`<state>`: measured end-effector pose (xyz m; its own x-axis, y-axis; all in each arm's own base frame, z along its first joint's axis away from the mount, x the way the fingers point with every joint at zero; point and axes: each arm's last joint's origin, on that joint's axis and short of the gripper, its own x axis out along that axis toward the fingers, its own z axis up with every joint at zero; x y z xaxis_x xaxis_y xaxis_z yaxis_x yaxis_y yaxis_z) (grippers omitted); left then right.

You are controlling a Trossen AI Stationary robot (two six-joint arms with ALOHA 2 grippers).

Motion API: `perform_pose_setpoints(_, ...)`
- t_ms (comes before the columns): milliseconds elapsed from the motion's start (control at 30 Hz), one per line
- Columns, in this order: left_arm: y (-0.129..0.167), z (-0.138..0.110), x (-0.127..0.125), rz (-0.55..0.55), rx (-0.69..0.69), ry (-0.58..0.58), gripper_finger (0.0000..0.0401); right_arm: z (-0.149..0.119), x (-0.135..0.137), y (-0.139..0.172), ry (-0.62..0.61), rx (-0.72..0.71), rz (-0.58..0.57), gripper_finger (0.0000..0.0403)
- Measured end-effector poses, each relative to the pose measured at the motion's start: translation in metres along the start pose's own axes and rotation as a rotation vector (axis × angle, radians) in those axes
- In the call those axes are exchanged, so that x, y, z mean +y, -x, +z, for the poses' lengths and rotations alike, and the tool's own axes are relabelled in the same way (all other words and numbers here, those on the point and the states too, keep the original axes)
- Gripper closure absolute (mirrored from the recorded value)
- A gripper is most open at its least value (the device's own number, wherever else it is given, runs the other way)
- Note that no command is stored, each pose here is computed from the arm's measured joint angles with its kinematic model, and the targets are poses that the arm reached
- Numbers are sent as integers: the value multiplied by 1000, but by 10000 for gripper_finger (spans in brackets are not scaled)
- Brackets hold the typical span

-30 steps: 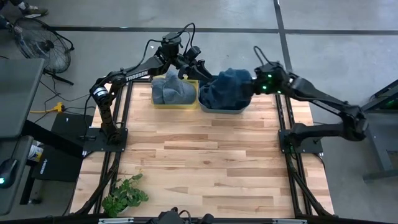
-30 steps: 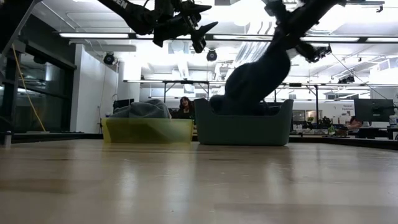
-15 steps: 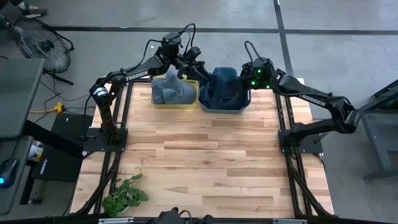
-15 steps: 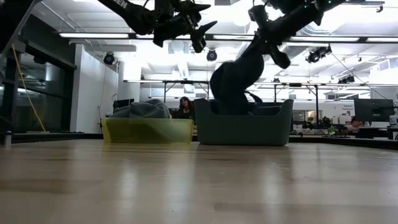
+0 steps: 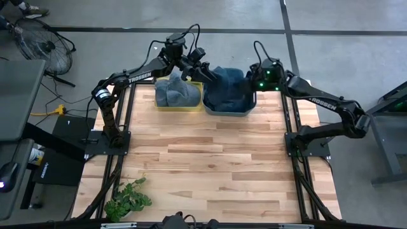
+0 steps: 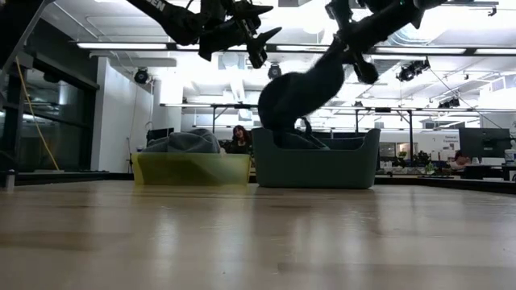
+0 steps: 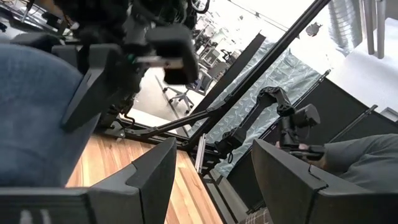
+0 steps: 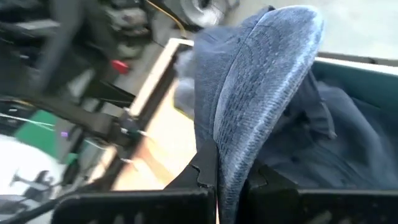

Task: Pick & Place hat
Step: Put the blue cap into the blue bin

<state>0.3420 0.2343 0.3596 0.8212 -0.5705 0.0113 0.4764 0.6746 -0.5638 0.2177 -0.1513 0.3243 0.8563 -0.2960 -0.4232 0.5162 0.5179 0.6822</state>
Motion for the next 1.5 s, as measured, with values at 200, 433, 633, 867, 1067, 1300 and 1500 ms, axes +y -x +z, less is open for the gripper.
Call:
perform_pose_setpoints(200,0,0,0,0,0,-1,192,-8,-10,0,-31,46,-150,399)
perform_pose_setpoints(433,0,0,0,1,-1,-1,192,-12,-18,-8,-79,74,-215,399)
perform_pose_setpoints(633,0,0,0,1,-1,-1,192,-17,-33,-33,-107,136,-280,399)
perform_pose_setpoints(867,0,0,0,1,-1,5,192,-15,-54,-50,-145,156,-355,399)
perform_pose_setpoints(1067,0,0,0,0,0,23,192,-11,-67,-51,-173,153,-409,399)
perform_pose_setpoints(1300,0,0,0,0,0,24,192,-9,-72,-47,-187,166,-436,391)
perform_pose_setpoints(1500,0,0,0,-1,1,24,192,-10,-73,-46,-190,167,-444,323)
